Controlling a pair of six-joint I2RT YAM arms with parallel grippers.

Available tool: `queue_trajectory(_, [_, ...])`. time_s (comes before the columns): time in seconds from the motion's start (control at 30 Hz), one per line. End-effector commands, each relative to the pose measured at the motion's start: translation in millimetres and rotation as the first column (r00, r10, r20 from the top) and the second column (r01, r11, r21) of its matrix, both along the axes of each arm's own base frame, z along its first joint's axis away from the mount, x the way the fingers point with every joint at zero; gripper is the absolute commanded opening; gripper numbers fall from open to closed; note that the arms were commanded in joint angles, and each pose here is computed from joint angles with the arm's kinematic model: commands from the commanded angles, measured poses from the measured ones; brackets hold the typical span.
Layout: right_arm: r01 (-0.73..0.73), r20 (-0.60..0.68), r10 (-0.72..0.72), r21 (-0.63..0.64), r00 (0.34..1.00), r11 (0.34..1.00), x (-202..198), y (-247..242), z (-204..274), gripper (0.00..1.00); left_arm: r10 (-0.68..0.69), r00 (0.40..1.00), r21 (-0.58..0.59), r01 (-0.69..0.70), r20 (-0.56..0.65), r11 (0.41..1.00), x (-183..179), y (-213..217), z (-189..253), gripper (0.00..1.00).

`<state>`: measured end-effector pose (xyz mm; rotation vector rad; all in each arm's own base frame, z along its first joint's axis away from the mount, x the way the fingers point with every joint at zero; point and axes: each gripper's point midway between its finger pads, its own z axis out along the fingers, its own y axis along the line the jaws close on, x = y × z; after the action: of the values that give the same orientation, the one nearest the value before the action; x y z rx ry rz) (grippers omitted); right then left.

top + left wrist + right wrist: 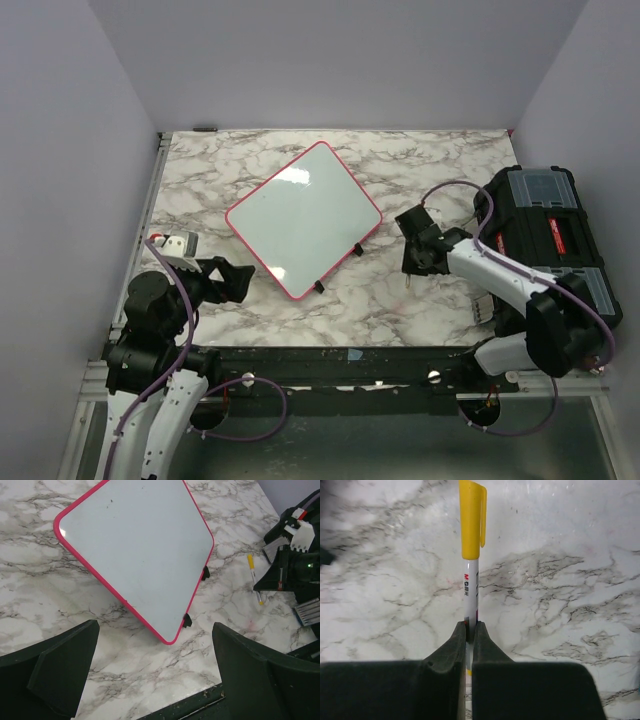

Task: Write a sentence on the whiteboard
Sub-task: Open the whiteboard marker at the center of the board.

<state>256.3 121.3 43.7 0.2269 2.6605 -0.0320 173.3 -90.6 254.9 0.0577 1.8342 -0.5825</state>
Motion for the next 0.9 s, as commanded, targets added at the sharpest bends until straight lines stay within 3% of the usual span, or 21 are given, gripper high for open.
queue_trajectory(0.0, [-0.012, 0.143, 0.008, 0.023, 0.990, 1.000, 16, 2, 48, 0.01, -0.031, 0.999, -0.004, 0.031, -0.008, 1.000, -1, -6, -1, 0.98])
queue_trajectory(0.3, [-0.219, 0.320, 0.150, 0.191, 0.936, 0.957, 24, 39, 100, 0.01, -0.164, 0.986, -0.022, 0.163, -0.032, 0.986, -5, -28, -3, 0.98])
queue_trajectory(0.43, [-0.305, 0.363, 0.224, 0.182, 0.904, 0.935, 30, 49, 117, 0.01, -0.219, 0.975, -0.033, 0.217, -0.042, 0.976, -7, -37, -3, 0.98])
queue_trajectory(0.63, [-0.551, 0.480, 0.392, 0.252, 0.785, 0.796, 26, 92, 152, 0.01, -0.309, 0.949, -0.061, 0.306, -0.055, 0.950, -13, -51, -3, 0.98])
queue_trajectory(0.87, [-0.693, 0.607, 0.454, 0.235, 0.653, 0.682, 17, 120, 188, 0.01, -0.352, 0.925, -0.134, 0.334, -0.142, 0.933, -15, -61, -1, 0.98])
